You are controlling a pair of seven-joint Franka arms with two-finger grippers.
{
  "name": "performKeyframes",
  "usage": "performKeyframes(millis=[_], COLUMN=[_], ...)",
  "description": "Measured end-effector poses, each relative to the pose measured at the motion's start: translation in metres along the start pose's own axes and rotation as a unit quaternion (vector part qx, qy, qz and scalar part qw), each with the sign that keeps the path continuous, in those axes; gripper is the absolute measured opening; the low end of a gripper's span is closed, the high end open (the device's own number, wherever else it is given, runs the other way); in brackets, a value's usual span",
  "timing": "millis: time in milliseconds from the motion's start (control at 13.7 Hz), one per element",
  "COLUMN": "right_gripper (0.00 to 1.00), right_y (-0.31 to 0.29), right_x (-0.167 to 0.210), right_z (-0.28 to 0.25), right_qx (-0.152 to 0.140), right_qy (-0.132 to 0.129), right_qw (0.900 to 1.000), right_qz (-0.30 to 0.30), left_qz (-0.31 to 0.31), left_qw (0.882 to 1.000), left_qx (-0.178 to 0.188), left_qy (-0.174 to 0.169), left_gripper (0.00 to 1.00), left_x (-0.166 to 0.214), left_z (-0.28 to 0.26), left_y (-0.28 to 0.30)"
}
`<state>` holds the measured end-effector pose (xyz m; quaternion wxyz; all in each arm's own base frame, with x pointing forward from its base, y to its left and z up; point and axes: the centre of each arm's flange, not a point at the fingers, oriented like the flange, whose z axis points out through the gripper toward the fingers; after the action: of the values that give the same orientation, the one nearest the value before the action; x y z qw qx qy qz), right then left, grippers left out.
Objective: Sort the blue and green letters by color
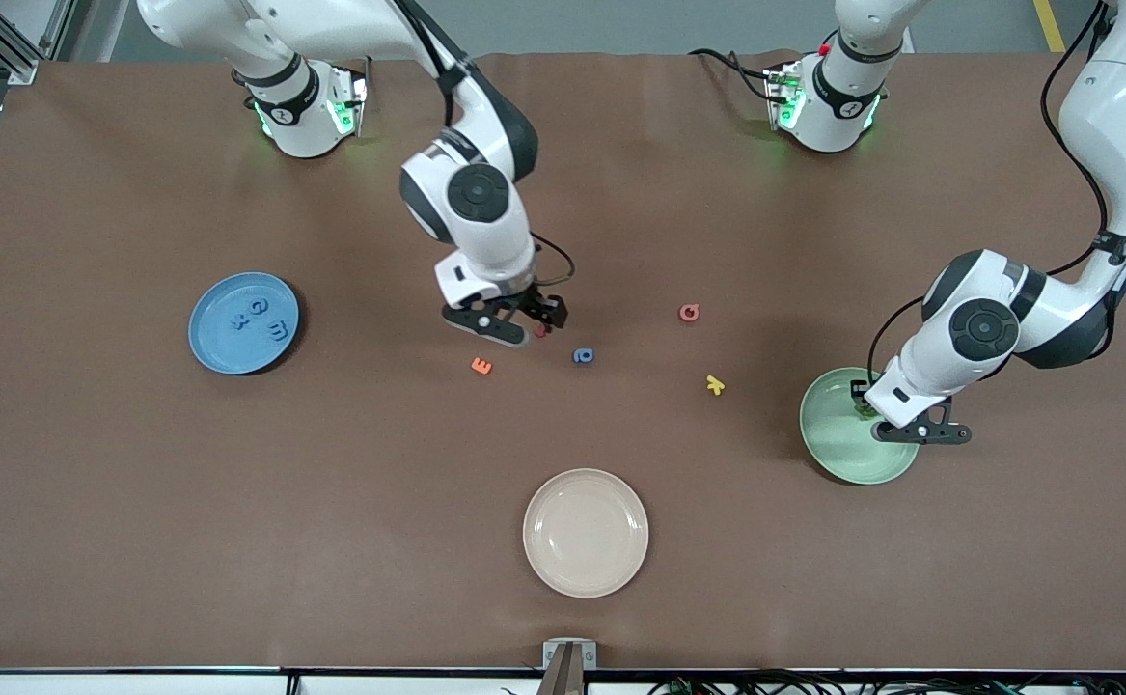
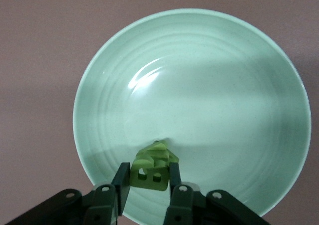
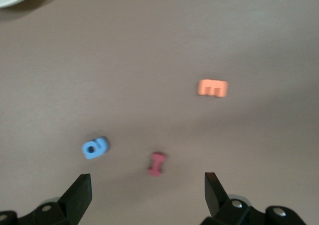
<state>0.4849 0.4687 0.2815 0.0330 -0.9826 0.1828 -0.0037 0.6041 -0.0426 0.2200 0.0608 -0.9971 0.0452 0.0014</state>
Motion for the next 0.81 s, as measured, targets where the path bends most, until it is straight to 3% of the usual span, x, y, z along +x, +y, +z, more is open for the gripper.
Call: performKeyframes(millis=[146, 586, 805], right_gripper=[1.00, 1.00, 1.00], right_y=[-0.018, -0.039, -0.049], right_x=[0.001, -0.003, -0.008], right_z=[0.021, 0.062, 0.078], right_qx=[-0.002, -0.015, -0.018], right_qy=[0.003, 0.012, 0.015], right_qw=[1.000, 0.999, 0.999], right_qz=[-0.009, -0.031, -0.042], left_qz=[0.001, -0.005, -0.016], left_qw=[1.000, 0.999, 0.998], left_qx=[-0.001, -0.006, -0.008], left_qy=[0.001, 0.031, 0.054], left_gripper=[0.39, 0.96, 1.00], left_x=[0.001, 0.020, 0.037], left_z=[-0.001, -0.027, -0.055], left_y=[0.001, 0.001, -0.003])
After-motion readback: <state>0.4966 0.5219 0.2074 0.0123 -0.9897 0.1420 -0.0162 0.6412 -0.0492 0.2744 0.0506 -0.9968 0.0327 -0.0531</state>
